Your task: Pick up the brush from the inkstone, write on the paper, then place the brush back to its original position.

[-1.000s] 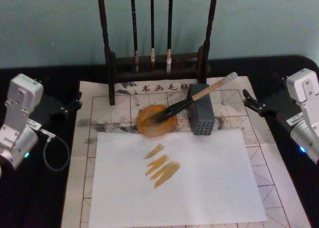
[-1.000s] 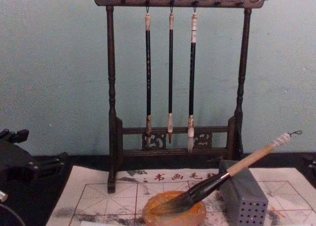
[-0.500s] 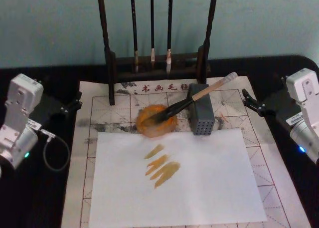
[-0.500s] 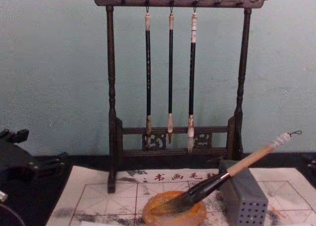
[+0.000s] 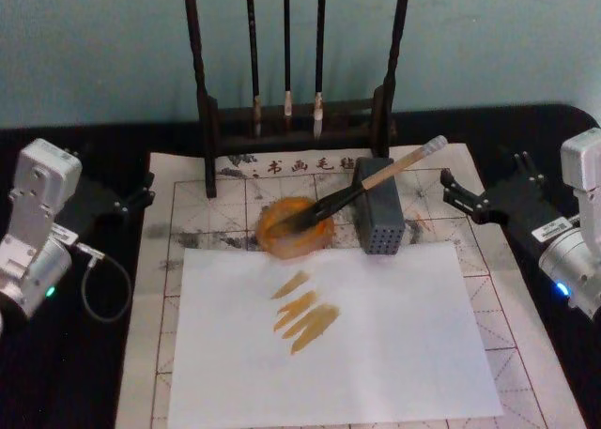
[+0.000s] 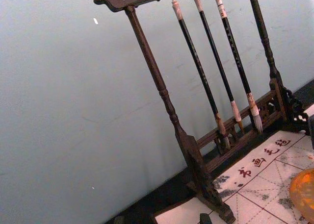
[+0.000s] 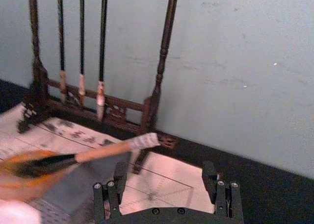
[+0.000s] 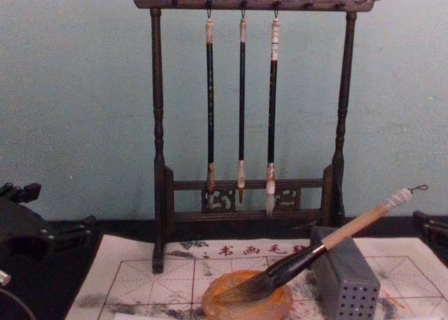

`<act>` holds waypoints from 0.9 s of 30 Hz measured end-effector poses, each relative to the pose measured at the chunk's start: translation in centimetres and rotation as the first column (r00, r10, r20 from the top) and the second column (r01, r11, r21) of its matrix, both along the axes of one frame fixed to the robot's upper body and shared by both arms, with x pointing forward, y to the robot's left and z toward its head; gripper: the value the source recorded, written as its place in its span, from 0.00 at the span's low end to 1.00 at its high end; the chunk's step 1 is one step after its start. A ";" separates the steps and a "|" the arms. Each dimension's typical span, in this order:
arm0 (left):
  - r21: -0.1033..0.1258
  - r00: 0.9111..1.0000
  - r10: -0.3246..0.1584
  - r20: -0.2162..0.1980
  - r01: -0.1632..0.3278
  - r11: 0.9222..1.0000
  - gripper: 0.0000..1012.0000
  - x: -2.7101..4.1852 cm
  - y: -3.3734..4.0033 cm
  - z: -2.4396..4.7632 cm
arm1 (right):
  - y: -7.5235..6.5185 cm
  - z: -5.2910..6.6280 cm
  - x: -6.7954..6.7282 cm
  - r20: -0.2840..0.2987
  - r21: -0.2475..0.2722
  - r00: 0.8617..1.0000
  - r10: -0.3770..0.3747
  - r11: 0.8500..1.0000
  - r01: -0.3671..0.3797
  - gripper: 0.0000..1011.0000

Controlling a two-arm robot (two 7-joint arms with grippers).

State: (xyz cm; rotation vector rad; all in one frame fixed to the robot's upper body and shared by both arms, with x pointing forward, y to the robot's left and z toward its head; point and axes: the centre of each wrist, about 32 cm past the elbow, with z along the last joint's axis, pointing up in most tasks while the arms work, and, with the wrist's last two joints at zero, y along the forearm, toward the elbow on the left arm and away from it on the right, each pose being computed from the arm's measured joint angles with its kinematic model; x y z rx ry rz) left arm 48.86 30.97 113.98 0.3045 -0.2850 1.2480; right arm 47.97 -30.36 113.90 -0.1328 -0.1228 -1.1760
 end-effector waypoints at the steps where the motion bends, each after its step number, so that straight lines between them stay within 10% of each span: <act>1: 0.000 1.000 0.000 0.000 0.000 1.000 0.99 0.00 0.00 0.00 | 0.1 0.0 0.0 -0.004 0.017 1.000 0.004 1.000 -0.004 0.99; 11: 0.000 1.000 0.000 0.000 0.000 1.000 0.99 0.00 0.00 0.00 | 0.2 -0.7 0.2 -0.070 0.264 0.996 0.057 0.964 -0.036 0.99; 27: 0.000 1.000 0.000 0.000 0.000 1.000 0.99 0.00 0.00 0.00 | 0.3 -2.3 2.1 -0.191 0.607 0.966 0.173 0.794 -0.022 0.99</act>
